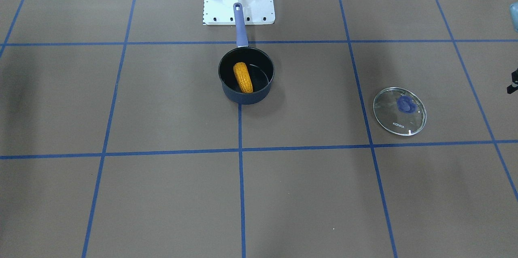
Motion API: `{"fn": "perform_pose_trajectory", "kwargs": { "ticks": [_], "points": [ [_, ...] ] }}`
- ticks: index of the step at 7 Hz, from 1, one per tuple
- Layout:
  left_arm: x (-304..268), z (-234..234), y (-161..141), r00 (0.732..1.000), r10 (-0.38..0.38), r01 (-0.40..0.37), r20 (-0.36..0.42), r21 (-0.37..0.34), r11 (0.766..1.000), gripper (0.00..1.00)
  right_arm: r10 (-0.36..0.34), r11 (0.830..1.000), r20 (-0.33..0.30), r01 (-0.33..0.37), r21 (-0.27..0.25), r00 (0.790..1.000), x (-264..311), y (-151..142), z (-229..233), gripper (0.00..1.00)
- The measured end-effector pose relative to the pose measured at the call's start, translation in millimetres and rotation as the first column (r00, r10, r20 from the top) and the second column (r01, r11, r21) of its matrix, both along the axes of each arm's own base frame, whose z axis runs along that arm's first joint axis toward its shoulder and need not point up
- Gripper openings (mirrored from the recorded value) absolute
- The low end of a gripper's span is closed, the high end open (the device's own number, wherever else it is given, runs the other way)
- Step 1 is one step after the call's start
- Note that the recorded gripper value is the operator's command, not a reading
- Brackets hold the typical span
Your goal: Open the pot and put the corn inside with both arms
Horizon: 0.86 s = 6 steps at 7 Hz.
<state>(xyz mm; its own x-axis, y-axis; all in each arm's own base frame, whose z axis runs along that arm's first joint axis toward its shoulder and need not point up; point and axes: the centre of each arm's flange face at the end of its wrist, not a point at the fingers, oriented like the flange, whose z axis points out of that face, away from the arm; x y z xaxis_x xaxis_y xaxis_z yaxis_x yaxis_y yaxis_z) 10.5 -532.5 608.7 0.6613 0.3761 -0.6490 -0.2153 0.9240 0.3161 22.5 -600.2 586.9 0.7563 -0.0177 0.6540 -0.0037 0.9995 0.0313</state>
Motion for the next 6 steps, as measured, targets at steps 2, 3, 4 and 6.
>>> {"fn": "perform_pose_trajectory", "kwargs": {
  "ticks": [2,3,4,6],
  "points": [
    [-1,10,3,1.000,-0.006,0.006,0.005,-0.028,1.000,0.99,0.014,1.000,0.060,-0.013,-0.023,0.998,13,30,25,1.00],
    [-1,14,4,1.000,-0.009,0.010,0.008,-0.042,0.999,0.99,0.024,0.999,0.072,-0.022,-0.028,0.997,15,37,26,1.00],
    [-2,19,6,1.000,-0.011,0.012,0.013,-0.059,0.998,0.99,0.036,0.999,0.076,-0.033,-0.036,0.996,16,41,26,1.00],
    [-2,26,11,1.000,-0.013,0.014,0.018,-0.082,0.997,0.99,0.042,0.999,0.075,-0.040,-0.037,0.996,17,46,25,1.00]
  ]
}}
